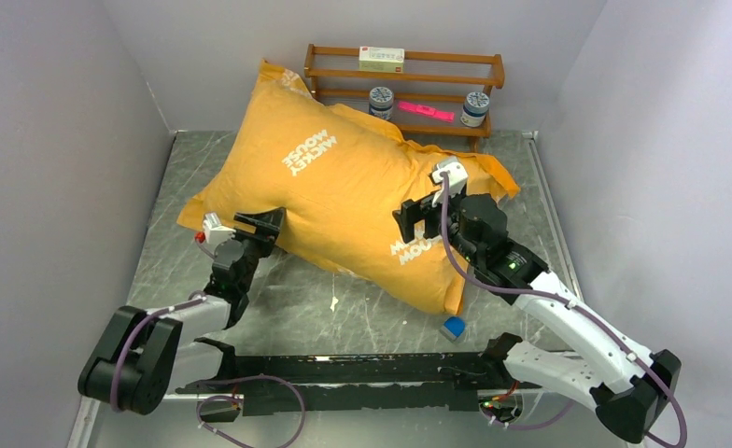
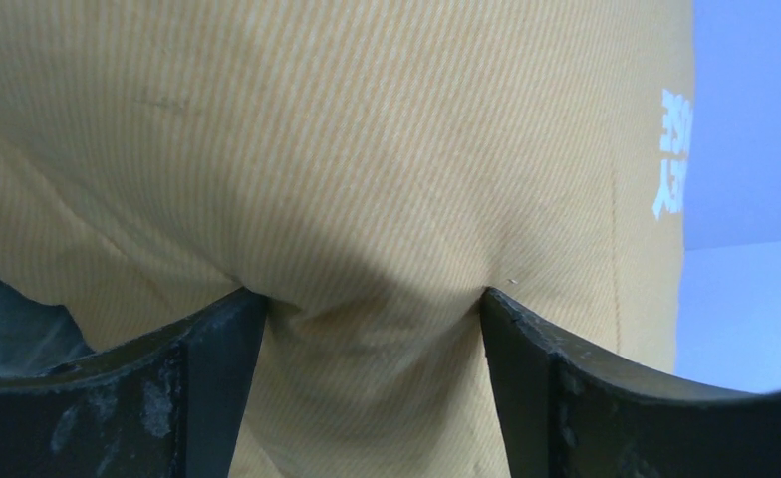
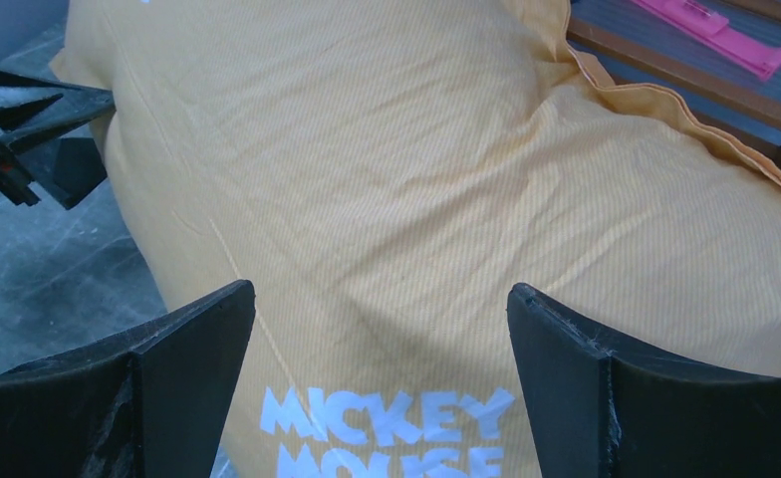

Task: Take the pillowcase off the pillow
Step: Turn over the pillow at the center of the board.

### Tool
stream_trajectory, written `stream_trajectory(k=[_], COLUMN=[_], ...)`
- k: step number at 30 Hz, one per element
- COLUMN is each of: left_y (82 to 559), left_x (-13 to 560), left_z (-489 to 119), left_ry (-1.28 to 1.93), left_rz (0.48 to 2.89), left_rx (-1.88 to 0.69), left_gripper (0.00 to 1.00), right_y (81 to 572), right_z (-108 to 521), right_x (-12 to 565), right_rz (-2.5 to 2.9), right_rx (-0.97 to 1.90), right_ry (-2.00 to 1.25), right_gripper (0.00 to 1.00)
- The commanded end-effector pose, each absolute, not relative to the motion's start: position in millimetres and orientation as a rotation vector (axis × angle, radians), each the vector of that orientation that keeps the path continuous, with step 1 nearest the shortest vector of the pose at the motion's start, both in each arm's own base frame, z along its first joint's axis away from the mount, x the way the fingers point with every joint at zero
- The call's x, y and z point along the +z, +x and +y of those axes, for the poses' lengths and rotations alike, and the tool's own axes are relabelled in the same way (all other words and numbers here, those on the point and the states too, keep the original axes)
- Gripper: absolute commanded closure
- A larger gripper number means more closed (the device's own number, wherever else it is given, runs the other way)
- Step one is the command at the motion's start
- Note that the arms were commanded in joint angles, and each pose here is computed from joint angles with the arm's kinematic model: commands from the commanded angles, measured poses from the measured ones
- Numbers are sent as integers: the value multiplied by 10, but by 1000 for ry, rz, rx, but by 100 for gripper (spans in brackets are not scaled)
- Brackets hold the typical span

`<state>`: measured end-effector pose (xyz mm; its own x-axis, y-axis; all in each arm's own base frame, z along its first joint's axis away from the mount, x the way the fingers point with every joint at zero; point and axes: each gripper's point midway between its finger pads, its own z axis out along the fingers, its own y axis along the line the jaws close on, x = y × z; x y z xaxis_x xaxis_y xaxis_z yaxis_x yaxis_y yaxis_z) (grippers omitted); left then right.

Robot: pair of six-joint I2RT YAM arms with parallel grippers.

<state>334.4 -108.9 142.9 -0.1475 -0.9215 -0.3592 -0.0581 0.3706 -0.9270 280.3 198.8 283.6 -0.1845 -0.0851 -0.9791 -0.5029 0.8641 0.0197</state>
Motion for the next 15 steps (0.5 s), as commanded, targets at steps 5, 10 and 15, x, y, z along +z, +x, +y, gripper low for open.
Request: stream_trajectory(k=[5,10,15], left_y=[3530,3524,3466], left_x=[2043,2180,2491], left_z=[-1213,-1178,-1060], left_ry=[-804,-778,-735], left_rz=[1313,1253,1187], left_rx=[-1141,-1145,-1079], left_gripper=[54,95,95], right_y=[2746,2711,2677], right_z=[1928,1870,1855], right_x=[2962,2962,2945], right_rz=[1704,1712,1731], right_rx=[401,386,392], right_ry=[-430,-425,-427], right_gripper=[0,0,0])
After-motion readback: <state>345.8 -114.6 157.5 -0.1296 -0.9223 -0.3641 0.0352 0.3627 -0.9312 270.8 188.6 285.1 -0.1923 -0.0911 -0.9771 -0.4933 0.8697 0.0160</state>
